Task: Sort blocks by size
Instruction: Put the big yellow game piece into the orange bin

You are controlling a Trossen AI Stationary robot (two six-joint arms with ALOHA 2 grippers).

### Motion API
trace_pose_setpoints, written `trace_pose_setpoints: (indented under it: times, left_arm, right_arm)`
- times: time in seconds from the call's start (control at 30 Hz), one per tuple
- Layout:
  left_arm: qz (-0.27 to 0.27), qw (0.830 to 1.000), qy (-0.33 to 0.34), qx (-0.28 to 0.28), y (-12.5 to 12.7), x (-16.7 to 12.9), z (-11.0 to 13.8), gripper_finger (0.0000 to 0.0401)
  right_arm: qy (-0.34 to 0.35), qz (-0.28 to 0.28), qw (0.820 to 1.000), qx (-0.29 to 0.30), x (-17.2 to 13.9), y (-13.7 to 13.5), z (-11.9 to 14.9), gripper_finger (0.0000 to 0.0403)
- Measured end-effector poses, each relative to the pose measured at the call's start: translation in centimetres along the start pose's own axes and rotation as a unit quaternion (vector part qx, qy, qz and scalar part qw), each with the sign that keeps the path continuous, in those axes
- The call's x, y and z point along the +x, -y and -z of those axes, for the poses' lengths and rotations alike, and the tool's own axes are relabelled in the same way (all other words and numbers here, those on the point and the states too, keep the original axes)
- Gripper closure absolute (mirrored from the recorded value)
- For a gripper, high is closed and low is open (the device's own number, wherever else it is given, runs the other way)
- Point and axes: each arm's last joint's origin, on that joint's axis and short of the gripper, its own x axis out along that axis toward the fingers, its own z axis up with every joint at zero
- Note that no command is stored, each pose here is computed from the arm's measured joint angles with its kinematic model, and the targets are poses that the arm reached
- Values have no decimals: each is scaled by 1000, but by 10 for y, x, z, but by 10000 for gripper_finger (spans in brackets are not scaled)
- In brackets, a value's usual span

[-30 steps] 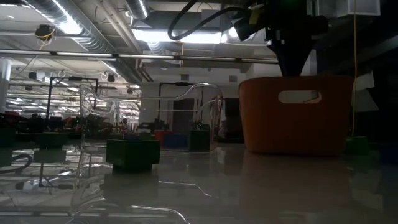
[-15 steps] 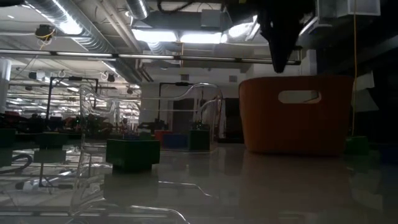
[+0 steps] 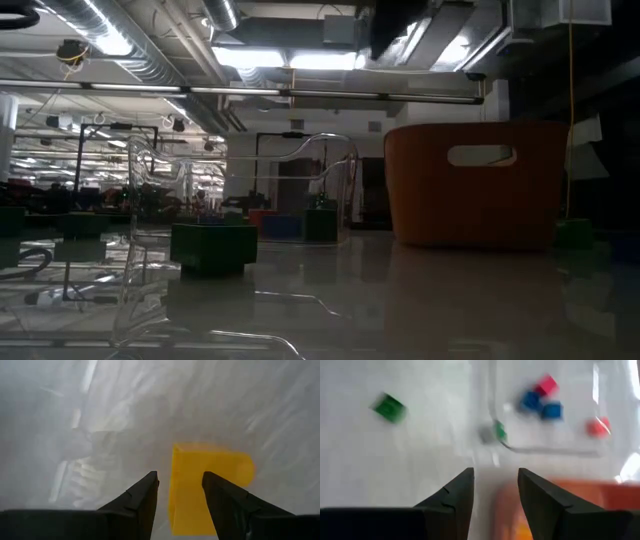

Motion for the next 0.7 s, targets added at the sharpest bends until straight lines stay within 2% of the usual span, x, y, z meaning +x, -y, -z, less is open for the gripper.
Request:
trace_pose_setpoints:
  times: [0.2, 0.33, 0.57, 0.7]
  left_arm:
    - [39, 999, 0, -4, 8, 1, -1, 251]
    - [53, 999, 3, -5, 10, 1, -1, 251]
    - [70, 997, 9, 30, 13, 1, -3, 251]
    - [82, 995, 15, 50, 16, 1, -5, 251]
  right_arm:
    - [78, -41, 996, -6, -9, -25, -7, 248]
    - [149, -71, 986, -13, -10, -45, -15, 248]
    - [265, -121, 955, -50, 17, -81, -20, 249]
    - [303, -152, 939, -60, 47, -101, -22, 249]
